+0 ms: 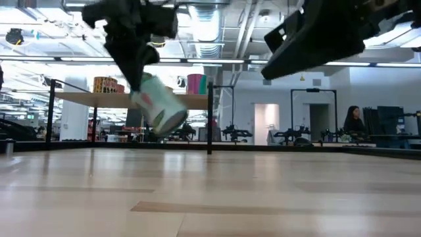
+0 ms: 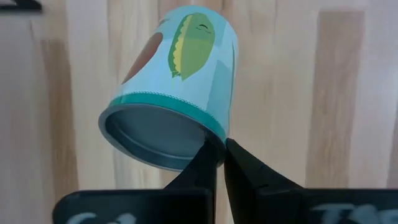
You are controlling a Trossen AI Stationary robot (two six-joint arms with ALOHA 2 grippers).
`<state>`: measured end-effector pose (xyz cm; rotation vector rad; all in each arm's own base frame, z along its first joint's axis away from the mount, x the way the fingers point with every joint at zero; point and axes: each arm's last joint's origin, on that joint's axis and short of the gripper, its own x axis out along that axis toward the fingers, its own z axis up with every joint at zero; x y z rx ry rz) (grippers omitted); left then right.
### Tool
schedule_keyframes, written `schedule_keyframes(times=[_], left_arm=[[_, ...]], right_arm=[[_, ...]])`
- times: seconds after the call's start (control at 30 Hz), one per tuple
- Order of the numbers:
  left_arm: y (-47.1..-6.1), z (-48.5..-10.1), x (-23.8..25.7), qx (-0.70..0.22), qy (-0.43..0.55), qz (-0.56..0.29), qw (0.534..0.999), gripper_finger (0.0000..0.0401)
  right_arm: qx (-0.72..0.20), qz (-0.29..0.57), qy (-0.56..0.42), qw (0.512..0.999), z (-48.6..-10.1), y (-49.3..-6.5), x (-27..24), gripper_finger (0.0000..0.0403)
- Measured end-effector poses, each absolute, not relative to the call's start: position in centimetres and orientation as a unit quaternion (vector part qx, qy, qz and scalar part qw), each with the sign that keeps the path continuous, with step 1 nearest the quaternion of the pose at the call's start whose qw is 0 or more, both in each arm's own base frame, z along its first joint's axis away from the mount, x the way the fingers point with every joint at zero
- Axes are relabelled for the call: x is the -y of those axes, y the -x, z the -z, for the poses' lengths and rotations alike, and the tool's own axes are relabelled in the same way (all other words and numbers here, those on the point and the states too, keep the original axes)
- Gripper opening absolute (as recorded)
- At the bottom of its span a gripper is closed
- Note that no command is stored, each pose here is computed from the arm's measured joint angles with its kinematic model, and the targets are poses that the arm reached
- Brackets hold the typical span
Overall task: Pick and place cans onto a shelf
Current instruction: Put the canned mixed vegetables on the shelf
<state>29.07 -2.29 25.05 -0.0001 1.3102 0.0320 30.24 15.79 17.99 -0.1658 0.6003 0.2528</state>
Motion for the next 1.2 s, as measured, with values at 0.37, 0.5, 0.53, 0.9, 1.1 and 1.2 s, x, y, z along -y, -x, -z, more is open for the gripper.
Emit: schedule_keyframes(times=[0.37, 0.5, 0.53, 0.9, 1.1, 1.2], left_arm=[[-31.3, -22.0, 2.4, -0.724, -0.046, 0.003, 0.688, 0.0002], [-31.8, -22.0, 2.5, -0.727, -0.049, 0.006, 0.685, 0.0012], [-31.9, -22.1, 2.5, -0.725, -0.048, 0.006, 0.687, 0.0017], [-32.1, -22.5, 2.5, -0.720, -0.049, 0.006, 0.692, 0.0081], [-32.0, -22.7, 2.5, -0.716, -0.054, 0.010, 0.696, 0.0093], [-32.0, -23.3, 2.5, -0.702, -0.059, 0.016, 0.709, 0.0094]], right_arm=[[-0.289, -0.125, 0.086, 0.945, -18.1, -30.3, -15.7, 0.0020], [-0.289, -0.126, 0.086, 0.945, -18.1, -30.3, -15.7, 0.0017], [-0.288, -0.126, 0.086, 0.945, -18.1, -30.3, -15.7, 0.0018], [-0.289, -0.126, 0.086, 0.945, -18.1, -30.3, -15.7, 0.0028], [-0.287, -0.128, 0.095, 0.944, -18.2, -30.3, -15.7, 0.0023], [-0.277, -0.126, 0.111, 0.946, -18.7, -30.2, -15.7, 0.0023]])
